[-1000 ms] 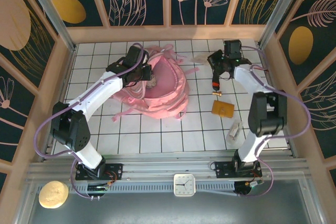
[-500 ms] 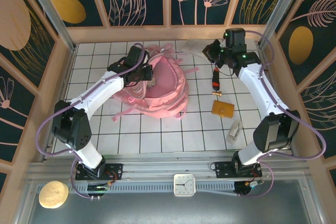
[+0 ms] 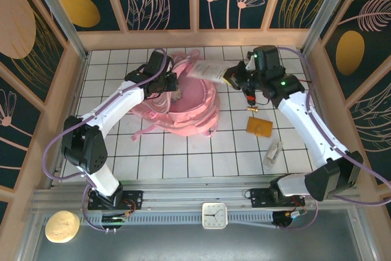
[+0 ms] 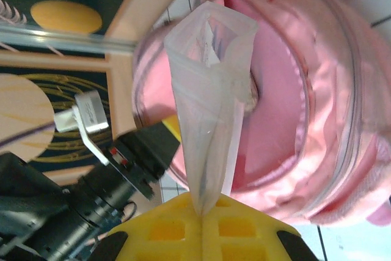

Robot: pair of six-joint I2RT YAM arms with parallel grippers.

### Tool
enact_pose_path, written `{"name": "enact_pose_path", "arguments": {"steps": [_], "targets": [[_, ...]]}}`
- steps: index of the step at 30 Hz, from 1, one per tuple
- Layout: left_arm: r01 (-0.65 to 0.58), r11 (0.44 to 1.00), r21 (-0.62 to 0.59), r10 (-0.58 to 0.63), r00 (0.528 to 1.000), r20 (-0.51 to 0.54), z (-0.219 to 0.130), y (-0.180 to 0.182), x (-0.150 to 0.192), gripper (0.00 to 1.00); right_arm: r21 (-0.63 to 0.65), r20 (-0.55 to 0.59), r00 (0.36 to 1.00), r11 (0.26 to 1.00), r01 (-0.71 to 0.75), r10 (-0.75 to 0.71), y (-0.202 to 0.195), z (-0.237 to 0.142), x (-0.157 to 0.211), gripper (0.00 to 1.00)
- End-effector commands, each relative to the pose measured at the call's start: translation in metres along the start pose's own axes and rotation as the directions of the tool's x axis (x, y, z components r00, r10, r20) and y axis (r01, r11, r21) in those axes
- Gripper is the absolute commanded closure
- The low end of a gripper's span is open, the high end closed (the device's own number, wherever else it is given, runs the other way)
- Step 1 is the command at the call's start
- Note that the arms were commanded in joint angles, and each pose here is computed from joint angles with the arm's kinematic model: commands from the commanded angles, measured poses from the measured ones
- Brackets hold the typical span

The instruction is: Pack the student bag

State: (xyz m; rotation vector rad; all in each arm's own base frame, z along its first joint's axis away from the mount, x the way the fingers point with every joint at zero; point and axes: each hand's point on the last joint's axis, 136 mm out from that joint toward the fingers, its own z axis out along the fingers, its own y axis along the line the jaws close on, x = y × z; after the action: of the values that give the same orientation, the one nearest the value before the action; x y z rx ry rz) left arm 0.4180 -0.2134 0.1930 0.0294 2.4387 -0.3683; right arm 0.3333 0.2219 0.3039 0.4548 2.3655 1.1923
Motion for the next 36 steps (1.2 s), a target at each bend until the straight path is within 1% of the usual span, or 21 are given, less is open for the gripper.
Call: {"name": "enact_pose_path", "arguments": {"steps": [1,5,8,14,18,26,31,34,35,36], "targets": [[0.06,0.998,0.028,-0.063,0.99,0.128,-0.029,-0.006,-0.039,1.0,-0.069,-0.039,0.999,0.997,-0.02,0.017,0.011,0.003,0.016,1.0],[0.071,0.996,0.058,-0.078,0.987,0.139,-0.035,-0.011,-0.043,1.0,-0.094,-0.093,0.995,0.995,-0.043,0.034,0.007,0.021,0.034,1.0],[0.071,0.994,0.084,-0.082,0.987,0.14,-0.039,-0.017,-0.046,1.0,-0.122,-0.118,0.992,0.99,-0.066,0.052,0.004,0.036,0.041,1.0],[0.066,0.989,0.131,-0.083,0.989,0.124,-0.043,-0.024,-0.041,1.0,-0.159,-0.153,0.988,0.986,-0.049,0.025,0.003,0.074,0.04,1.0],[0.087,0.98,0.176,-0.109,0.987,0.117,-0.045,-0.029,-0.038,1.0,-0.174,-0.18,0.983,0.983,-0.053,0.021,-0.001,0.101,0.038,1.0],[0.073,0.956,0.283,-0.107,0.988,0.108,-0.049,-0.05,-0.041,1.0,-0.127,-0.291,0.956,0.989,-0.078,0.038,-0.032,0.159,0.052,1.0],[0.065,0.94,0.336,-0.104,0.989,0.101,-0.047,-0.06,-0.041,1.0,-0.071,-0.352,0.935,0.994,-0.082,0.052,-0.052,0.186,0.057,1.0],[0.061,0.937,0.345,-0.096,0.992,0.084,-0.041,-0.061,-0.037,1.0,-0.064,-0.405,0.913,0.994,-0.087,0.054,-0.054,0.196,0.06,1.0],[0.062,0.939,0.337,-0.094,0.992,0.079,-0.039,-0.059,-0.035,1.0,-0.059,-0.422,0.905,0.995,-0.084,0.051,-0.053,0.195,0.062,0.99],[0.064,0.944,0.324,-0.093,0.993,0.074,-0.036,-0.057,-0.033,1.0,-0.041,-0.429,0.902,0.996,-0.078,0.053,-0.055,0.193,0.063,0.86]]}}
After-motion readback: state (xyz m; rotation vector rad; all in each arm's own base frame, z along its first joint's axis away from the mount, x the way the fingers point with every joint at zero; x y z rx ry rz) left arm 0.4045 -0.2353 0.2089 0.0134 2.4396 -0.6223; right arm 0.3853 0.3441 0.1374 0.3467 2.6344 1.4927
